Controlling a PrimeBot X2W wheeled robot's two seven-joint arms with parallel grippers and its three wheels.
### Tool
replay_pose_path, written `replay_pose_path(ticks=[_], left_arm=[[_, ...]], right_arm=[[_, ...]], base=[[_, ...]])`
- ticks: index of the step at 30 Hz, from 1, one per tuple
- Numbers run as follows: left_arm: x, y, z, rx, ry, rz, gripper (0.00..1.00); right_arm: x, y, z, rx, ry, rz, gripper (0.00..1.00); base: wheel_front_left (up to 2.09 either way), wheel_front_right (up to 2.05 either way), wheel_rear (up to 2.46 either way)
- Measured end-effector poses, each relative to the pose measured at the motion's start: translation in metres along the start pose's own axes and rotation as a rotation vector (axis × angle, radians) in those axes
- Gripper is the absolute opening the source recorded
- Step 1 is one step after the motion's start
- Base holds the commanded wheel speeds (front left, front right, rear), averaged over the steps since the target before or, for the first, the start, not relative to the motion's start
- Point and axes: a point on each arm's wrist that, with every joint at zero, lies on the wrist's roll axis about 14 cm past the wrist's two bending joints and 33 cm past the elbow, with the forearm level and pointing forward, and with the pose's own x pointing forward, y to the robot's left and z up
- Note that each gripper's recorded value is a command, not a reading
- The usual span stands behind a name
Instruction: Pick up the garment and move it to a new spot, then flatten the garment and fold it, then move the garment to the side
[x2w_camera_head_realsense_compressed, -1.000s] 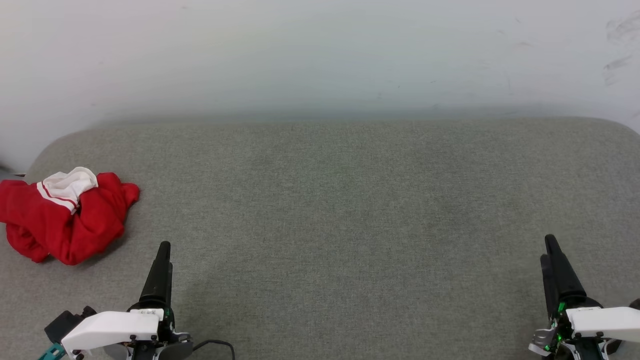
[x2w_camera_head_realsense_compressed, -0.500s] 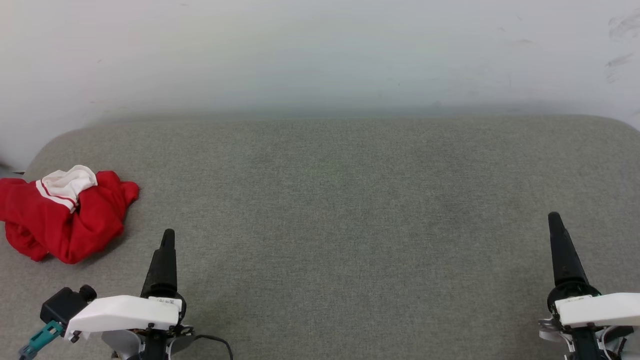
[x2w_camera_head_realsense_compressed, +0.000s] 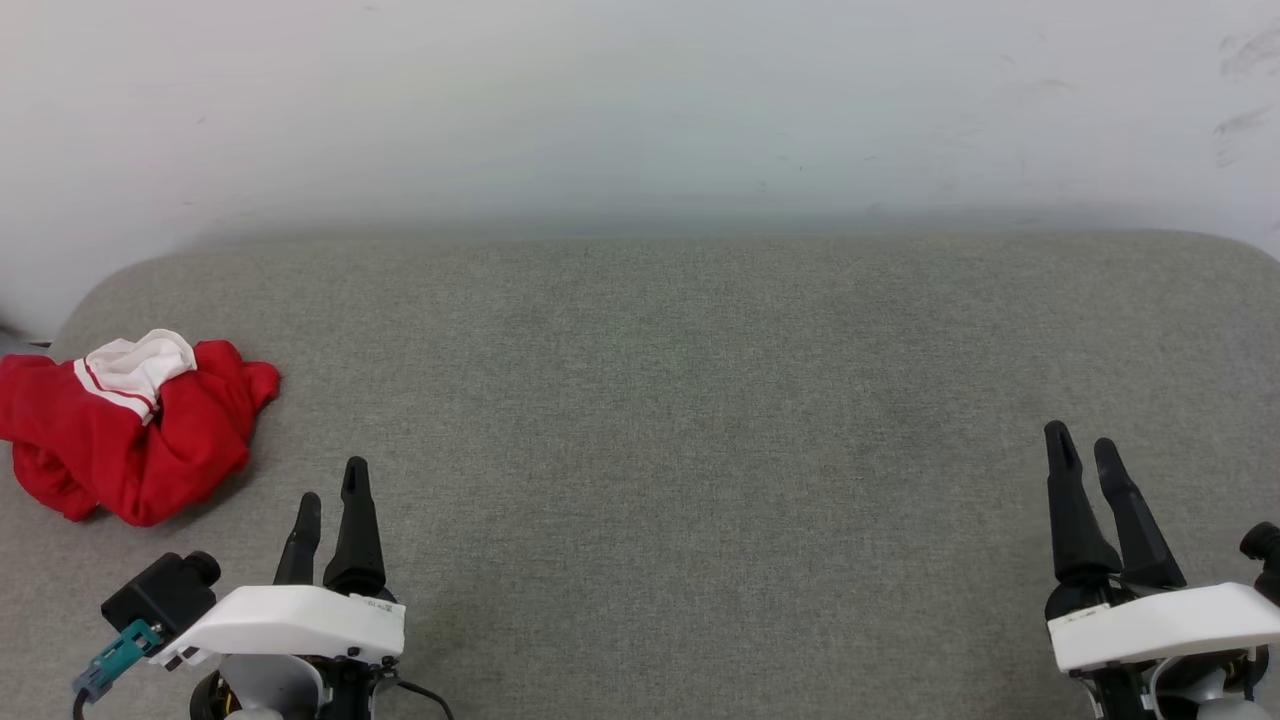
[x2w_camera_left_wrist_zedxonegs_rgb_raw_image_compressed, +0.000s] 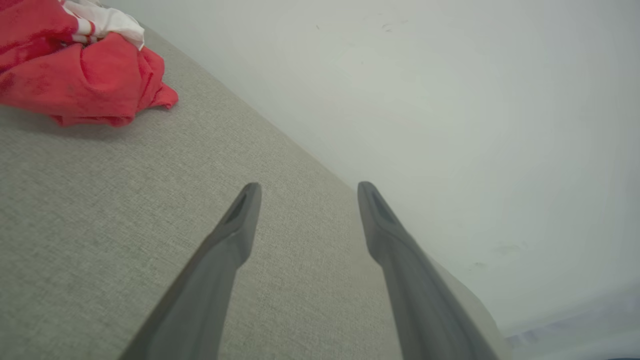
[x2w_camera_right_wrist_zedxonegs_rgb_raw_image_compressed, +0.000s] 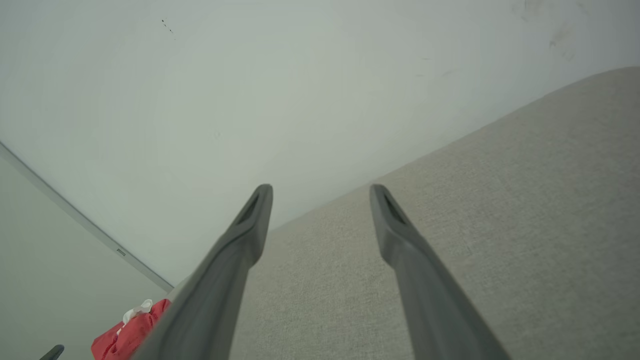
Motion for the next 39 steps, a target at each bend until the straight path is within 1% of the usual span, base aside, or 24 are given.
replay_pose_path(ticks=[6,15,39], left_arm=[[-0.001,-0.002,0.000,0.098,-0.013,-0.003,1.00],[-0.005,-0.005,-0.004,0.214,-0.021,-0.017,1.00],[-0.012,-0.016,-0.008,0.465,-0.066,-0.061,1.00]], right_arm=[[-0.004,0.002,-0.008,-0.112,0.022,0.011,1.00],[-0.010,-0.004,-0.016,-0.226,0.045,0.006,1.00],[-0.016,-0.002,-0.019,-0.440,0.036,0.039,1.00]], base=[[0.00,0.00,0.00],[0.00,0.00,0.00],[0.00,0.00,0.00]])
